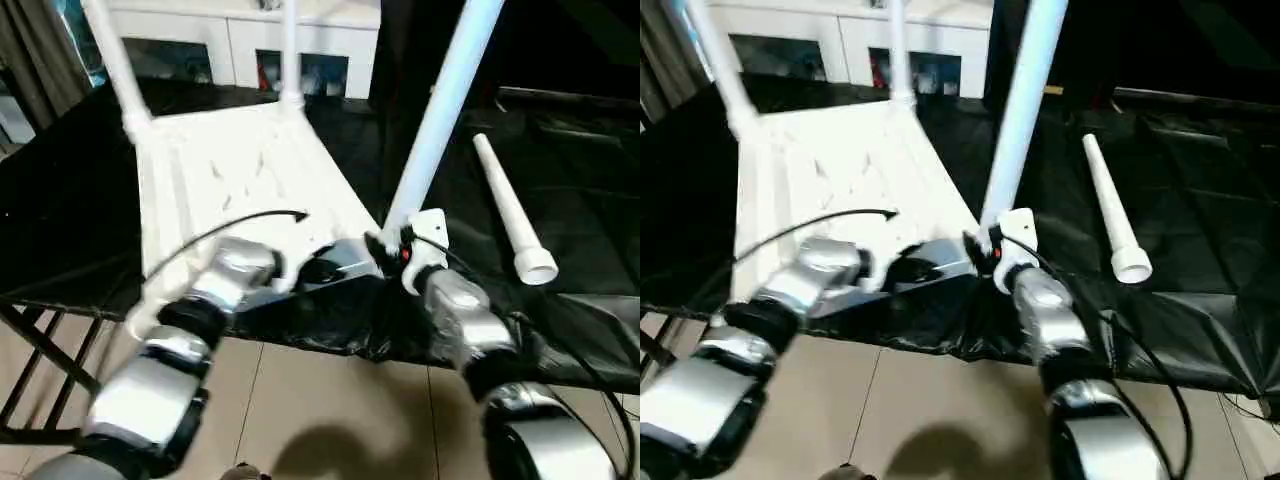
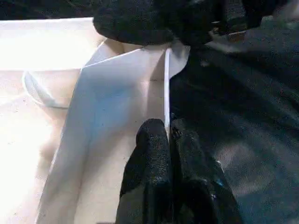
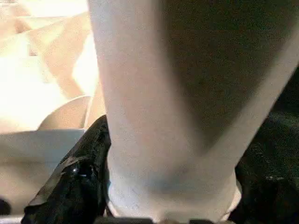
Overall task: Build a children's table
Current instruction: Insert table leg to table base, then rotate leg to tighten
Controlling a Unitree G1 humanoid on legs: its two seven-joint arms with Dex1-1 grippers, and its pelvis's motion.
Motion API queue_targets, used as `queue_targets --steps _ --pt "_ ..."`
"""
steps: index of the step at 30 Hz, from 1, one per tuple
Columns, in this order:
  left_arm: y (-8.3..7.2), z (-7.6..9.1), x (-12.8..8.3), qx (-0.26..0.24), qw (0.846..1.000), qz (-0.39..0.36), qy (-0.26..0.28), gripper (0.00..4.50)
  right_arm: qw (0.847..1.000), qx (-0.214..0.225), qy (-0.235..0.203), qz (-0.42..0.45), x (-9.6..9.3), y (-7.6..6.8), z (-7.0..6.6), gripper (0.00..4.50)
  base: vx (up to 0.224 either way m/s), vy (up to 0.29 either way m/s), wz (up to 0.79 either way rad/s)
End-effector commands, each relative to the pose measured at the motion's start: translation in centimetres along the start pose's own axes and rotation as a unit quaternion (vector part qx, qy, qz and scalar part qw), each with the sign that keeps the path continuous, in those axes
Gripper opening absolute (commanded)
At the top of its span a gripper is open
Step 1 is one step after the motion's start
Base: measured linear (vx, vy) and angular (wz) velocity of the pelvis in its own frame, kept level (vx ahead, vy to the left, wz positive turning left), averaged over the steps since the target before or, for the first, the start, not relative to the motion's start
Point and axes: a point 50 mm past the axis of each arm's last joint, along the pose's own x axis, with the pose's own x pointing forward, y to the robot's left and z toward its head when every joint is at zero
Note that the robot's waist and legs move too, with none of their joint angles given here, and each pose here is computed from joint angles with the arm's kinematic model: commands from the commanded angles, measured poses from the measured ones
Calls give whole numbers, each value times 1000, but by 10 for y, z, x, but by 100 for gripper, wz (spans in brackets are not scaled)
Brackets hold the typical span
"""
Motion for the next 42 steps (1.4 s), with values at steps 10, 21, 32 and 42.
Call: queue_targets --steps 10,21,32,42 --pt "-7 0 -4 54 997 -56 -24 0 992 -37 -15 120 -4 13 1 377 0 0 0" --pt "1 -19 -45 59 983 -174 -10 0 922 -101 17 374 -37 -3 7 377 0 0 0" --pt "4 -22 -58 56 971 -231 3 0 866 -120 76 479 -51 -3 3 281 0 0 0" --pt "11 -19 -53 33 985 -167 -7 0 908 -78 45 408 -43 3 0 274 0 0 0"
